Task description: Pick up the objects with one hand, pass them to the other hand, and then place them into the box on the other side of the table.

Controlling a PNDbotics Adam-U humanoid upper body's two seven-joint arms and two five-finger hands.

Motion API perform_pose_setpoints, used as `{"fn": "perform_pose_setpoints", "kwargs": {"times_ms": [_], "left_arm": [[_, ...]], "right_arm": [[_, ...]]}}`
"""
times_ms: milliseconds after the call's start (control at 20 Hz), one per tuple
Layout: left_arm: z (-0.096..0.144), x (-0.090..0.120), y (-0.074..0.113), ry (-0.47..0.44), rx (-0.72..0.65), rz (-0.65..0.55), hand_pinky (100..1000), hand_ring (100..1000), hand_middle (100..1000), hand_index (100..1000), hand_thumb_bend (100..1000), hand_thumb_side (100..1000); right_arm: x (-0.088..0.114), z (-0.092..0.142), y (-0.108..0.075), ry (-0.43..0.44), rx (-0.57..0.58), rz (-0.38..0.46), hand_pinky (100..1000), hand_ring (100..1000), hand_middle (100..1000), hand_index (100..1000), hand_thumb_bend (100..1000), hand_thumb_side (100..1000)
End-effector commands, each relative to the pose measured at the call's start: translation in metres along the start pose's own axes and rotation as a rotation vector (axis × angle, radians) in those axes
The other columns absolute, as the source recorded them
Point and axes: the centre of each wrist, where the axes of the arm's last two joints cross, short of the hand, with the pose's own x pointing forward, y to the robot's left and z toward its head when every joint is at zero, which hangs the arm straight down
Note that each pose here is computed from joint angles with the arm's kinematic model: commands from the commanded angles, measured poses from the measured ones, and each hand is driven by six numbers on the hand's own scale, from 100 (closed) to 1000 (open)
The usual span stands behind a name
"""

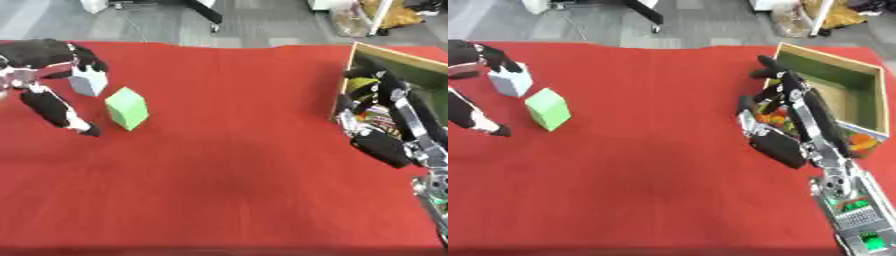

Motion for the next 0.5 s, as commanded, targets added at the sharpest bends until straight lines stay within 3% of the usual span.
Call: {"fn": "perform_pose_setpoints", "kwargs": {"times_ms": [50, 200, 500], "left_arm": [[-0.008, -0.009, 0.001, 0.021, 0.005, -0.108, 829, 815, 806, 927, 813, 321], [-0.019, -0.010, -0.005, 0.006, 0.013, -0.152, 838, 831, 822, 941, 859, 315], [-0.034, -0.008, -0.015, -0.015, -0.006, -0.212, 844, 845, 830, 946, 843, 251]], "right_arm": [[0.000, 0.000, 0.001, -0.004, -0.016, -0.019, 506, 623, 770, 967, 100, 541], [-0.002, 0.000, 0.004, -0.001, -0.020, -0.033, 504, 621, 766, 966, 100, 553], [-0.003, 0.001, 0.006, 0.008, -0.034, -0.048, 500, 616, 758, 962, 100, 555]]}}
